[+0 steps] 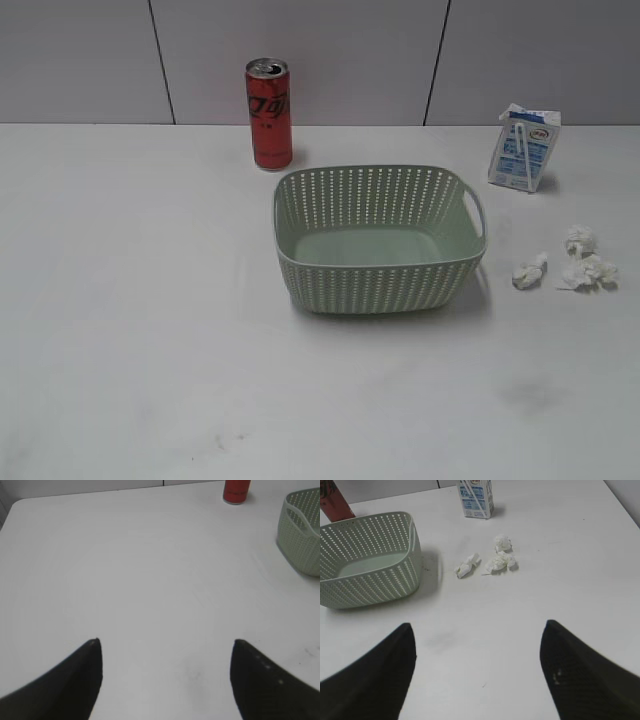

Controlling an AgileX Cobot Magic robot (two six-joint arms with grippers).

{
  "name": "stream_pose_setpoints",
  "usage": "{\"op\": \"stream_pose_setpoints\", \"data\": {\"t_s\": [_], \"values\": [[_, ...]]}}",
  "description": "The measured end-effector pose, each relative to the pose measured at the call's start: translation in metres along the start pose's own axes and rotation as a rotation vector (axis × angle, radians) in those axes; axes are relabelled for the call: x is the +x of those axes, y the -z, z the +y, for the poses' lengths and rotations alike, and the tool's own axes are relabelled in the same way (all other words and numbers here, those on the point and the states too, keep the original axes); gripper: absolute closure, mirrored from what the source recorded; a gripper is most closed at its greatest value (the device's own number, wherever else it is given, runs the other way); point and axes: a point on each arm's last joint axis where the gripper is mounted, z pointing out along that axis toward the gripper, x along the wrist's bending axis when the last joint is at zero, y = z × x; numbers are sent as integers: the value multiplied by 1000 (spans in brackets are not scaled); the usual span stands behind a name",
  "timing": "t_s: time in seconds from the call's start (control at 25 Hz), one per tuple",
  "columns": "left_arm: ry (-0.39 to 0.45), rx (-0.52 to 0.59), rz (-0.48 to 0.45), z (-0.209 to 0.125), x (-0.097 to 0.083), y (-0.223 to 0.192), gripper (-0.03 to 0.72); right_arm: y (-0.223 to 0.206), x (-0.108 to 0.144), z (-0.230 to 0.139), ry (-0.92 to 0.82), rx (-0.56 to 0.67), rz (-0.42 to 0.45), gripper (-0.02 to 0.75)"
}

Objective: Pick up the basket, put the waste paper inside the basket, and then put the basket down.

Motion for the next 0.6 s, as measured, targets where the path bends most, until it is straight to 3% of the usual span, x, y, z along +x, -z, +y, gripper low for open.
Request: {"op": "stream_pose_setpoints", "data": {"t_s": [0.6], "values": [[0, 0, 0, 0, 0, 0, 103, 0, 0, 0, 1, 0, 0, 154]]}}
